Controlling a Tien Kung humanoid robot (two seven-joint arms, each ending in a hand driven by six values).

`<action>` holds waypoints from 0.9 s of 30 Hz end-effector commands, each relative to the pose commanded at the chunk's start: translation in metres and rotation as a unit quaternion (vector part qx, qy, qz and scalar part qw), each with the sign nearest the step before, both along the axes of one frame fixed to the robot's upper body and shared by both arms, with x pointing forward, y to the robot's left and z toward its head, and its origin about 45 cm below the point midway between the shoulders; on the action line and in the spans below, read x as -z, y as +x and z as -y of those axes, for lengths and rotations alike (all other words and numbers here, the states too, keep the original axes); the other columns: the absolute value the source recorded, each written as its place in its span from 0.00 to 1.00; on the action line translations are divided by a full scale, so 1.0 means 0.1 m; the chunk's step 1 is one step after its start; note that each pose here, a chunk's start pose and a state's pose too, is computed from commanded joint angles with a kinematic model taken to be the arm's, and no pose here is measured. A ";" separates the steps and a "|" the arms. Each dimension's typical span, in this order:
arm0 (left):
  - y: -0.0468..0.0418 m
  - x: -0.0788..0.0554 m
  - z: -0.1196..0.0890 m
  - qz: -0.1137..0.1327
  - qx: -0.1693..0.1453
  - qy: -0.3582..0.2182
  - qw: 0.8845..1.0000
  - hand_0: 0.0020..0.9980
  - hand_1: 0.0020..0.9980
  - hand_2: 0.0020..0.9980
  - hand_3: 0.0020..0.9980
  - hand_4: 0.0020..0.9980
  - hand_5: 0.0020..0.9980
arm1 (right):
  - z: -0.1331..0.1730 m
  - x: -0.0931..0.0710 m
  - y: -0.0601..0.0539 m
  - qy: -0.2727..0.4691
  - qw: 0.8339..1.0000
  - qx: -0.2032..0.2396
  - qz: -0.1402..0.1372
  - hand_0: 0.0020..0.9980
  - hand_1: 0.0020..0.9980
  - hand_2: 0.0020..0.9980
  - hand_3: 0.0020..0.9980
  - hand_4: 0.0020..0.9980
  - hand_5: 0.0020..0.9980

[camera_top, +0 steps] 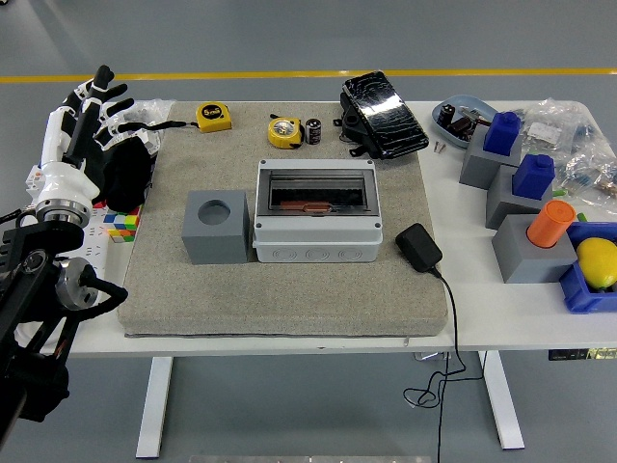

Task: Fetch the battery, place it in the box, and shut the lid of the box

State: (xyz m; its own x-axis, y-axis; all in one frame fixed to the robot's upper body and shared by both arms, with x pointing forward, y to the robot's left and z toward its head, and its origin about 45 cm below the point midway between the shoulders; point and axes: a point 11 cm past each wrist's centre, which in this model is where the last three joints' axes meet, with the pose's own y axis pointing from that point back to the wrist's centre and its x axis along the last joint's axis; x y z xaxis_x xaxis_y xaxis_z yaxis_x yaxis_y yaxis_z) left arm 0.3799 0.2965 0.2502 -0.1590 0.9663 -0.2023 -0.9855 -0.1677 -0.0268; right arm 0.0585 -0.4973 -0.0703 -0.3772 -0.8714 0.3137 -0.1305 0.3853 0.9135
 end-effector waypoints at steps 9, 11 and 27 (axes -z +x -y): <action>0.003 -0.01 0.01 0.000 0.002 0.000 1.000 0.38 0.60 0.63 0.68 0.94 0.60 | 0.00 0.00 0.01 0.000 1.000 0.001 0.001 0.62 0.64 0.67 0.57 0.98 0.53; 0.003 -0.01 0.01 0.000 0.003 0.000 1.000 0.38 0.60 0.63 0.68 0.94 0.60 | 0.01 0.00 0.01 0.000 1.000 0.001 0.001 0.62 0.64 0.67 0.57 0.98 0.53; -0.003 0.06 0.06 -0.014 0.012 0.003 1.000 0.39 0.60 0.62 0.68 0.94 0.61 | -0.01 0.01 -0.04 0.001 1.000 0.001 -0.004 0.62 0.64 0.67 0.57 0.98 0.53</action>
